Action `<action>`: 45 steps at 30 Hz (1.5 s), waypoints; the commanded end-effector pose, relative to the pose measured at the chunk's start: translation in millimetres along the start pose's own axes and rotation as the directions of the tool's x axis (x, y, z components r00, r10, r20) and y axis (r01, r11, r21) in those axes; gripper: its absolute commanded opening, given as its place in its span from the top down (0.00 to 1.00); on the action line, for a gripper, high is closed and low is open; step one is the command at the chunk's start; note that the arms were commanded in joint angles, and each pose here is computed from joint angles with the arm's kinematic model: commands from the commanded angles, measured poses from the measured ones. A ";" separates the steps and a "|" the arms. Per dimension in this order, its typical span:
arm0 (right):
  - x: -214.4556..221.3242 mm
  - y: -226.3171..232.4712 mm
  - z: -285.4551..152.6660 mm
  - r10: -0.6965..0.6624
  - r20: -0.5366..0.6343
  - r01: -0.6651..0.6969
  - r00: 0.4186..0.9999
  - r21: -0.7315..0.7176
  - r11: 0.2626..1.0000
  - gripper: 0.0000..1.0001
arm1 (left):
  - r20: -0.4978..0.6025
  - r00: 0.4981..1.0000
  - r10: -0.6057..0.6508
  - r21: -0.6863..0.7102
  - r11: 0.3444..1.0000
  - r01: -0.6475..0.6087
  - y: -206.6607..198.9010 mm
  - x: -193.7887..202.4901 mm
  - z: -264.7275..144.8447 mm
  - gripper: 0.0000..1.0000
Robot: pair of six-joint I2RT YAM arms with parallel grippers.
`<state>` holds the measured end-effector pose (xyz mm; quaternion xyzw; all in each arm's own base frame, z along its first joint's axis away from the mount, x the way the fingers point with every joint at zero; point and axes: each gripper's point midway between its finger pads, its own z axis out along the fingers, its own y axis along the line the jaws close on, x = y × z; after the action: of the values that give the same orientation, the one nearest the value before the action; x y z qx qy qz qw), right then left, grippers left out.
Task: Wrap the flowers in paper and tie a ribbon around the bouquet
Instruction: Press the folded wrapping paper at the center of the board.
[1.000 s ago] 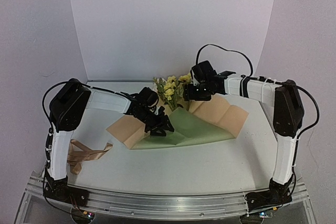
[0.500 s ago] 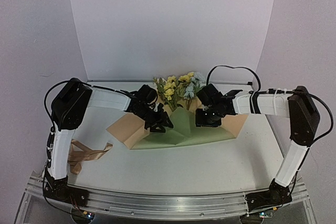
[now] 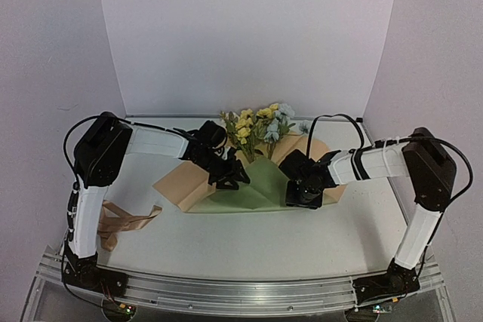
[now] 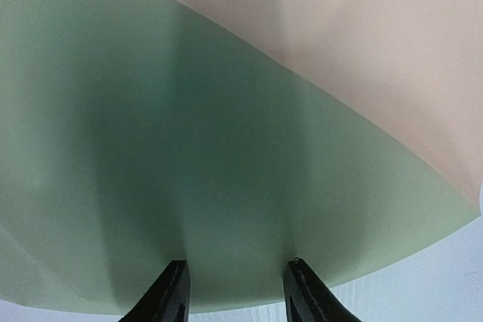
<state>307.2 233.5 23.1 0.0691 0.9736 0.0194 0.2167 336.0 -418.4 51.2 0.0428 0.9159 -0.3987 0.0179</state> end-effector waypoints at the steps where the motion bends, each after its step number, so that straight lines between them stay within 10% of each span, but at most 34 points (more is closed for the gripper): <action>1: 4.8 -4.3 -6.0 0.075 0.031 -0.075 0.997 0.012 0.997 0.55 | -0.001 1.000 0.031 0.033 0.999 -0.031 -11.5 -7.0 0.8 0.51; 45: 36.8 106.6 -43.1 -0.221 0.049 0.226 0.974 -0.218 0.949 0.53 | 0.043 0.993 0.106 0.082 0.991 -0.109 -54.6 9.6 -34.7 0.50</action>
<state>258.4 325.5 54.2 -0.0470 0.9667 0.0954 0.2327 318.4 -427.1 94.4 0.0723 0.9020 -0.4241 0.0349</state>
